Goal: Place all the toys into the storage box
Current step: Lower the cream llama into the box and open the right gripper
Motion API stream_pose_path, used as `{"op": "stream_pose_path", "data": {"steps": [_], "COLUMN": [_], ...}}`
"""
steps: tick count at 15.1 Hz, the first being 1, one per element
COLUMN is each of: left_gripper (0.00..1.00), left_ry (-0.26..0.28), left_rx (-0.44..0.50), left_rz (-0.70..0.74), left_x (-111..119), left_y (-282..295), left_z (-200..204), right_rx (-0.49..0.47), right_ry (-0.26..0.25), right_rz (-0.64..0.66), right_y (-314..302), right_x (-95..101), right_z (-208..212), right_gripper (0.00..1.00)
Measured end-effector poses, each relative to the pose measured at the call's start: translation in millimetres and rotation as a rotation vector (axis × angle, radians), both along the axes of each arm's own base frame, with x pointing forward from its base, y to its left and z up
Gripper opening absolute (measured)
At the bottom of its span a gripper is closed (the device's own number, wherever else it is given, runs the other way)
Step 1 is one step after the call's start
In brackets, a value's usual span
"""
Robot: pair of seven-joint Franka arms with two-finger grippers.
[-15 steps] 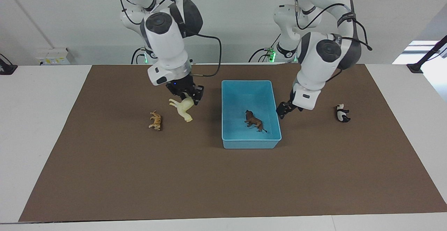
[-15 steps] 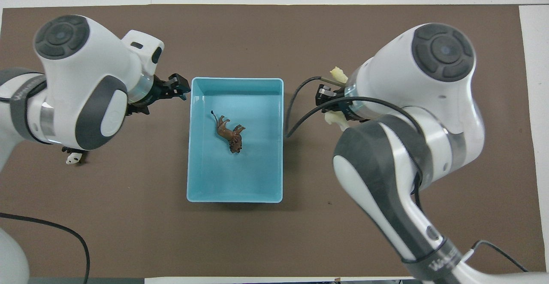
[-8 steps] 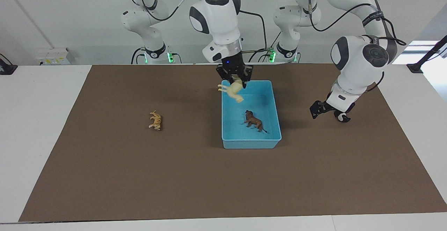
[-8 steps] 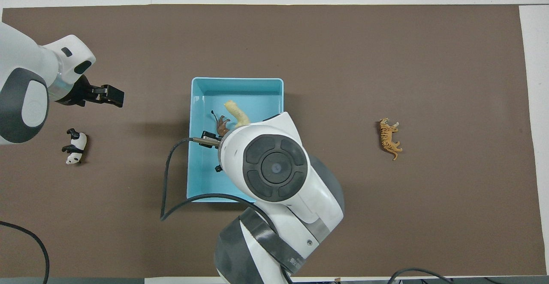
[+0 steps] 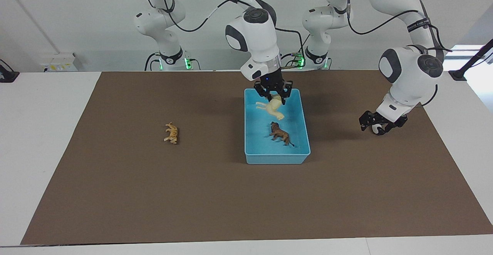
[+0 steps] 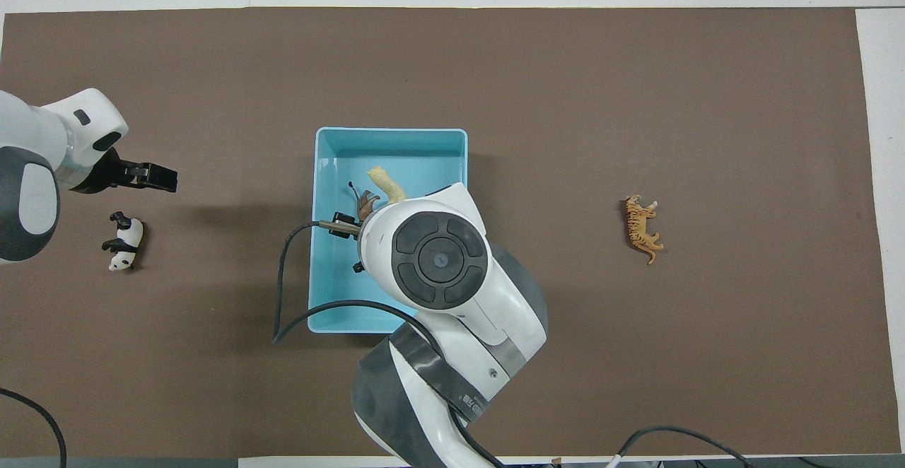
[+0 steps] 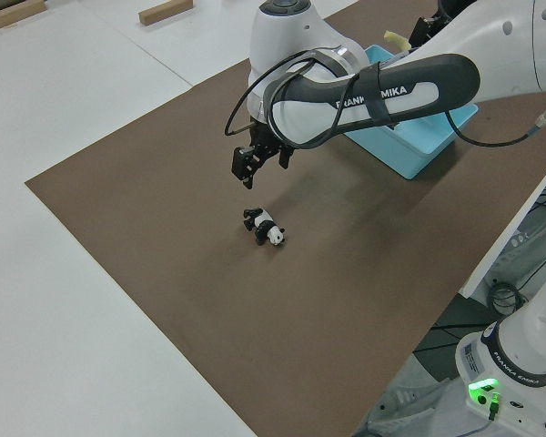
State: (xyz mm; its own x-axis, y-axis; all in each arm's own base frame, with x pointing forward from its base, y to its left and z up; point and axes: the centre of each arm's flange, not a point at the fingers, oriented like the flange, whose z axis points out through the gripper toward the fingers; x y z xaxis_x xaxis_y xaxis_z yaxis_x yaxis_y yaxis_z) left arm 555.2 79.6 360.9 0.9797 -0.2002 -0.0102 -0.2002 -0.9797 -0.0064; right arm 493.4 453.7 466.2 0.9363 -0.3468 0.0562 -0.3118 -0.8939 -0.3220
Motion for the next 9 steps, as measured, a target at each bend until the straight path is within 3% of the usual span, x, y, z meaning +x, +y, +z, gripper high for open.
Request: {"op": "stream_pose_path", "data": {"steps": [3, 5, 9], "left_gripper": [1.0, 1.0, 1.0], "left_ry": [-0.008, -0.007, -0.022], "left_rx": [0.001, 0.001, 0.005], "left_rz": [0.013, 0.005, -0.004], "left_x": [-17.6, -24.9, -33.6], "left_y": [7.3, 16.3, 44.9], "left_z": [-20.2, -27.2, -30.0], "right_rx": [-0.024, -0.066, -0.156], "right_ry": [0.024, 0.038, 0.043], "right_rz": [-0.001, 0.015, 0.157], "right_y": [-4.7, -13.9, -102.7], "right_x": [1.5, 8.4, 59.4], "right_z": [0.2, 14.9, 42.5], "right_gripper": [0.97, 1.0, 1.0]}}
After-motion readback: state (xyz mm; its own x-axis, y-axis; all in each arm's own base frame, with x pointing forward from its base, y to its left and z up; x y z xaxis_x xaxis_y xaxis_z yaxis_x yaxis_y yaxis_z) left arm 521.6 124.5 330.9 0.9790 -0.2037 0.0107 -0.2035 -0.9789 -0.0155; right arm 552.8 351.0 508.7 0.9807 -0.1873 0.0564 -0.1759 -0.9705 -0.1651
